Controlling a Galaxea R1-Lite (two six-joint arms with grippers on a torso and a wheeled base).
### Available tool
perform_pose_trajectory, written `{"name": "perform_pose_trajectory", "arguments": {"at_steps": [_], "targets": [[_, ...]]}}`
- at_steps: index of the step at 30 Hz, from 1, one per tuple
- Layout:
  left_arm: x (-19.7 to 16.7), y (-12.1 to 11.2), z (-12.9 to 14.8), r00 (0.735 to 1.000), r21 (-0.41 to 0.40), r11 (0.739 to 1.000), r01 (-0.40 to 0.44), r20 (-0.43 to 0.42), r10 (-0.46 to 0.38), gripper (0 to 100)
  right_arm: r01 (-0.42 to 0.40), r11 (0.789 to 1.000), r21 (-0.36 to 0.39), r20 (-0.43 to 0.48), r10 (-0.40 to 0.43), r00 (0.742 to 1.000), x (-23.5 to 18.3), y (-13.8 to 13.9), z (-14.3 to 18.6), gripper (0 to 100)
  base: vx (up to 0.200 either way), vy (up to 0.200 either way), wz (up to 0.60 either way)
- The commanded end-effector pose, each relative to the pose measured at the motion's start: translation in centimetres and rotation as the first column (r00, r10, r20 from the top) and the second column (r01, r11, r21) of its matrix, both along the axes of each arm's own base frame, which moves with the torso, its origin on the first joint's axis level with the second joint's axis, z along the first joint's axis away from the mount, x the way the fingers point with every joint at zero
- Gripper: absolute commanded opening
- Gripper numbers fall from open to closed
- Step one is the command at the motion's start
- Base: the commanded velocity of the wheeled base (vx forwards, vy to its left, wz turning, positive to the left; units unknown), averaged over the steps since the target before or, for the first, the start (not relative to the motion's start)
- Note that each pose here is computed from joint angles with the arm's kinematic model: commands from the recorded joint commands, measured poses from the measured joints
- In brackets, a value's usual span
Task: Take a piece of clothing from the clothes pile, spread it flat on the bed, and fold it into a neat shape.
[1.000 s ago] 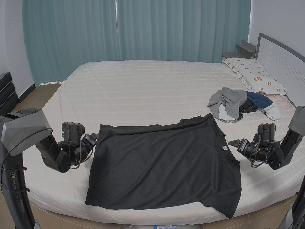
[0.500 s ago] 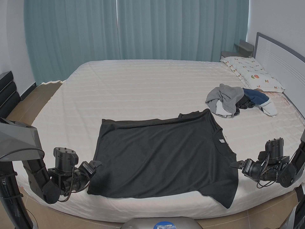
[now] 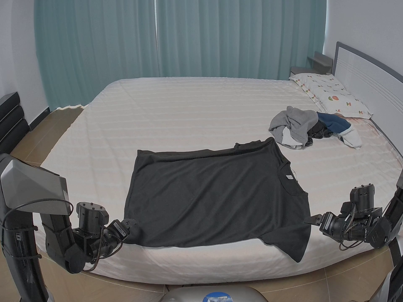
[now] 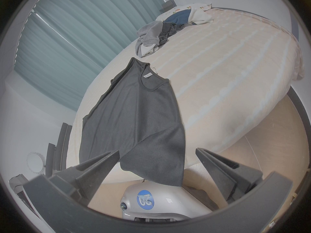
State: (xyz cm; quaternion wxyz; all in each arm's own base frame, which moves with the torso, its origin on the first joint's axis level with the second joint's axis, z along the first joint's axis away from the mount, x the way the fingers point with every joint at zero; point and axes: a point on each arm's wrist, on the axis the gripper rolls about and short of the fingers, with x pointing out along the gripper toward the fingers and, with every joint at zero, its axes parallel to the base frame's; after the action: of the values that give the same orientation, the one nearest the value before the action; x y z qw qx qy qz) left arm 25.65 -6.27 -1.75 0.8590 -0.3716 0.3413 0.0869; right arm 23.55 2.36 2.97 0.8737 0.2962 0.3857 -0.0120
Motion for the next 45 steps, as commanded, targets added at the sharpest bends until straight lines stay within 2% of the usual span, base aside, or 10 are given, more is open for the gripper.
{"name": "perform_pose_trajectory", "arguments": {"at_steps": [1,6,15,16,23,28,31,34,38,45], "targets": [[0.0,-0.4,-1.8,0.999,0.031,1.000,0.001,-0.043,0.001,100,0.002,1.000,-0.003,-0.024,-0.002,1.000,0.3,-0.1,-0.7,100,0.000,0.000,0.00],[0.7,-1.6,-3.0,0.999,0.084,0.996,-0.012,-0.035,0.014,100,0.009,1.000,-0.005,-0.018,-0.009,1.000,0.3,-0.1,-0.5,100,0.000,0.000,0.00],[1.1,-1.9,-2.9,1.000,0.086,0.996,-0.018,-0.016,0.019,100,0.016,1.000,-0.005,-0.022,-0.016,1.000,0.4,-0.4,-0.7,100,0.000,0.000,0.00],[1.2,-1.9,-2.9,1.000,0.086,0.996,-0.021,-0.015,0.023,0,0.014,1.000,-0.007,-0.022,-0.014,1.000,0.3,-0.3,-0.6,100,0.000,0.000,0.00],[0.7,-1.4,-2.9,0.997,0.133,0.988,-0.079,-0.012,0.081,0,0.012,1.000,-0.018,-0.037,-0.012,0.999,0.2,-0.5,-1.0,100,0.000,0.000,0.00],[-0.3,-1.1,-2.8,0.995,0.141,0.987,-0.082,-0.040,0.089,0,0.016,0.999,-0.028,-0.012,-0.017,1.000,1.5,-1.1,-0.8,100,0.000,0.000,0.00],[-0.4,-1.3,-2.9,0.996,0.140,0.987,-0.074,-0.046,0.081,0,0.018,0.999,-0.044,-0.045,-0.020,0.999,2.6,-2.1,-1.4,100,0.000,0.000,0.00],[-0.5,-1.3,-3.1,0.996,0.140,0.988,-0.069,-0.053,0.077,0,-0.045,0.998,-0.035,-0.076,0.042,0.996,3.0,-3.2,-2.2,100,0.000,0.000,0.00],[-0.4,-1.3,-2.9,0.995,0.129,0.989,-0.076,-0.048,0.082,0,-0.078,0.997,0.001,-0.056,0.078,0.995,3.6,-4.7,-2.3,100,0.000,0.000,0.00],[-0.2,-1.2,-2.5,0.995,0.099,0.990,-0.097,-0.006,0.098,0,-0.134,0.991,-0.011,-0.064,0.133,0.989,4.9,-5.4,-3.7,100,0.000,0.000,0.00]]}}
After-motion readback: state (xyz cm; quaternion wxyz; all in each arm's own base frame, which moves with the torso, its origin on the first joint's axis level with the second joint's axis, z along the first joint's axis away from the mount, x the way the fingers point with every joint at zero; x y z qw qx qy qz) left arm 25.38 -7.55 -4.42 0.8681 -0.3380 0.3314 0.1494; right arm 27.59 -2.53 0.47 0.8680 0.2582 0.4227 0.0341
